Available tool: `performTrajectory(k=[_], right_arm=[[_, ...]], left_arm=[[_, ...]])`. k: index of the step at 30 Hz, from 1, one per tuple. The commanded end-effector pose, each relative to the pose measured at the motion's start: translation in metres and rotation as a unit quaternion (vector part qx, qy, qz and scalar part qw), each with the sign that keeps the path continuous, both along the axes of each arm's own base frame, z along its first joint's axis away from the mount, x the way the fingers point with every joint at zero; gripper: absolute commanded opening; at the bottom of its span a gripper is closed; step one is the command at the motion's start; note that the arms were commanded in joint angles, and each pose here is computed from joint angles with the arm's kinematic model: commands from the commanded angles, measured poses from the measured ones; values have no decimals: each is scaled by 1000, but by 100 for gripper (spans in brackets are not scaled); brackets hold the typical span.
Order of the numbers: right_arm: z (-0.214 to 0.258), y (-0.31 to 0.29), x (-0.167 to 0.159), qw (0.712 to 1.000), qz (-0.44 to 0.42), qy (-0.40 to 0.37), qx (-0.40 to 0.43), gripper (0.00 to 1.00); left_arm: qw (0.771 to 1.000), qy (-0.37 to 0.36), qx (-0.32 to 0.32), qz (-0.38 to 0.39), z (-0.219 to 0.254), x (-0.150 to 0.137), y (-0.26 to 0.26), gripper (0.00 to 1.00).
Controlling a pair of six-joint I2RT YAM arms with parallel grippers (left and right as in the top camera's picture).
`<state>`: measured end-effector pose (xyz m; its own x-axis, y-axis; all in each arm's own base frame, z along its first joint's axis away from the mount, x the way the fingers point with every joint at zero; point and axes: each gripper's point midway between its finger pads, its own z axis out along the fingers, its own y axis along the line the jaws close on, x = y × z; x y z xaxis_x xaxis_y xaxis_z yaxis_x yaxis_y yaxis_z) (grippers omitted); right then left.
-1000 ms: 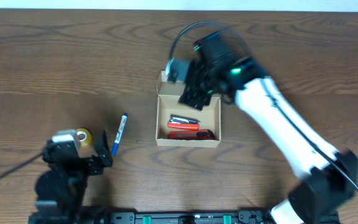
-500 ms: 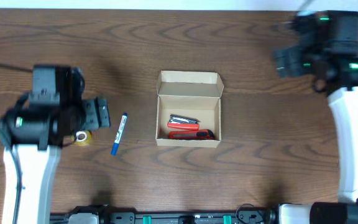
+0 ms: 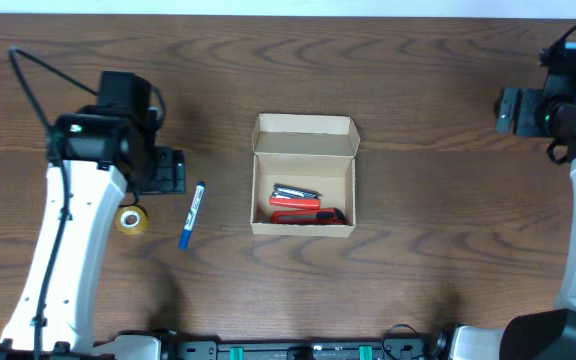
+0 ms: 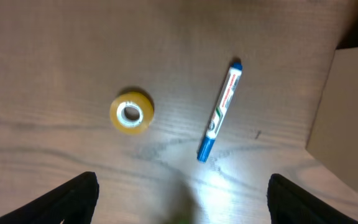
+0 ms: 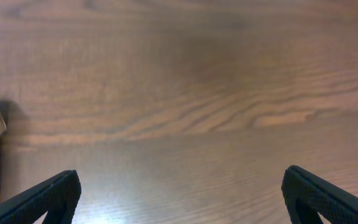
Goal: Pack container
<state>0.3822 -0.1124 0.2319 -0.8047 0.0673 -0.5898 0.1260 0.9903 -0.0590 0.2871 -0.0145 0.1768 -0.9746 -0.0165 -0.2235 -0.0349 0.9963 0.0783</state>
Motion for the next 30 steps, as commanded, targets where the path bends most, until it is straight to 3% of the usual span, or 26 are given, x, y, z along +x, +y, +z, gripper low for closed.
performTrajectory(k=[1,7,18,30], right_arm=[[-16,2,-6,1000,-13,9,21,99],[-43,5,-14,999,-15,33,30,99],[-45,7,-14,999,-12,36,31,99],[-46,8,-16,999,-11,40,32,99]], left_arm=[[999,9,30,-18,-19,-3,-6,86],[998,25,32,-49,-64,-12,-21,89],[998,37,16,-51,-124,-27,-24,98],[995,80,-9,-55,-175,-29,-35,95]])
